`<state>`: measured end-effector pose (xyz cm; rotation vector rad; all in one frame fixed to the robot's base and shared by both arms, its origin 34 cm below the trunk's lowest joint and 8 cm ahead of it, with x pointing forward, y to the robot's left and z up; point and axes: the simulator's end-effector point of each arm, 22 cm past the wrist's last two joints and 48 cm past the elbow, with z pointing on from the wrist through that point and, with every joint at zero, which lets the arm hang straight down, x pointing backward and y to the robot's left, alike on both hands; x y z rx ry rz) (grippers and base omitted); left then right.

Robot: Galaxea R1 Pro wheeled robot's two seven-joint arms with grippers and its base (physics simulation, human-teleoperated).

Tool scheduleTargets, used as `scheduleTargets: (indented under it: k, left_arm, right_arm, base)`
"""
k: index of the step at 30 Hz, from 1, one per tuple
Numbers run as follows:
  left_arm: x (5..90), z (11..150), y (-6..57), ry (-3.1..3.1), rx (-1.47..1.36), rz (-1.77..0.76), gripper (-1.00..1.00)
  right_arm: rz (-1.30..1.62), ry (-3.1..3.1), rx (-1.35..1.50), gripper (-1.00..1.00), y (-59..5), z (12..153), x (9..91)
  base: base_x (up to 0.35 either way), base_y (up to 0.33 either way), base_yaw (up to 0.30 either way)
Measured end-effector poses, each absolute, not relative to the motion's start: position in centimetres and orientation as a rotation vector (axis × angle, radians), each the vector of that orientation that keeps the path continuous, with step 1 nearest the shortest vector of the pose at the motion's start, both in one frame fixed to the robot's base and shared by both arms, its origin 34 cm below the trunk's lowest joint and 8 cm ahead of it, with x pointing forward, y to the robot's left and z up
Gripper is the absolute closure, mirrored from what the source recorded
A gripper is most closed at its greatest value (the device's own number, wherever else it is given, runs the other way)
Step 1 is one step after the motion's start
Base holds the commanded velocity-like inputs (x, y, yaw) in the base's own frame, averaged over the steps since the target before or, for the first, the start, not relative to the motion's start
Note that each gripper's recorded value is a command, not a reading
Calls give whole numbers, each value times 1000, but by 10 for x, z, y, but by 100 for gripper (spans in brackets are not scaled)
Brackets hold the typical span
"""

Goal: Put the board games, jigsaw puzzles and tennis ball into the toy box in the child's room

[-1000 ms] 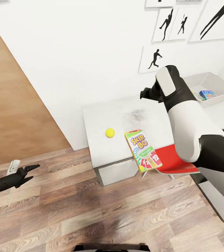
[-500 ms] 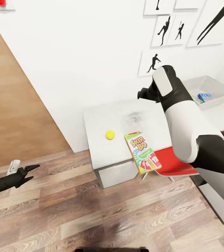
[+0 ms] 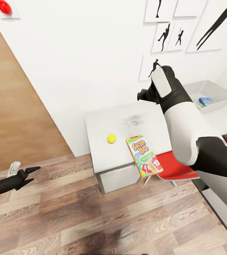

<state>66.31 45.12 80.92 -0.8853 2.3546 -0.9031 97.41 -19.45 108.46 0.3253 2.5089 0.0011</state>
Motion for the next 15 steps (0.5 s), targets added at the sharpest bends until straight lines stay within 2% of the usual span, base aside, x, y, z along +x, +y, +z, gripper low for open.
scheduleTargets:
  k: [15]
  left_arm:
    - [667, 823, 452, 2334, -870, -909, -100]
  right_arm:
    - [21, 2487, 320, -100, -189, 1105, 971]
  base:
    - [0, 0, 0]
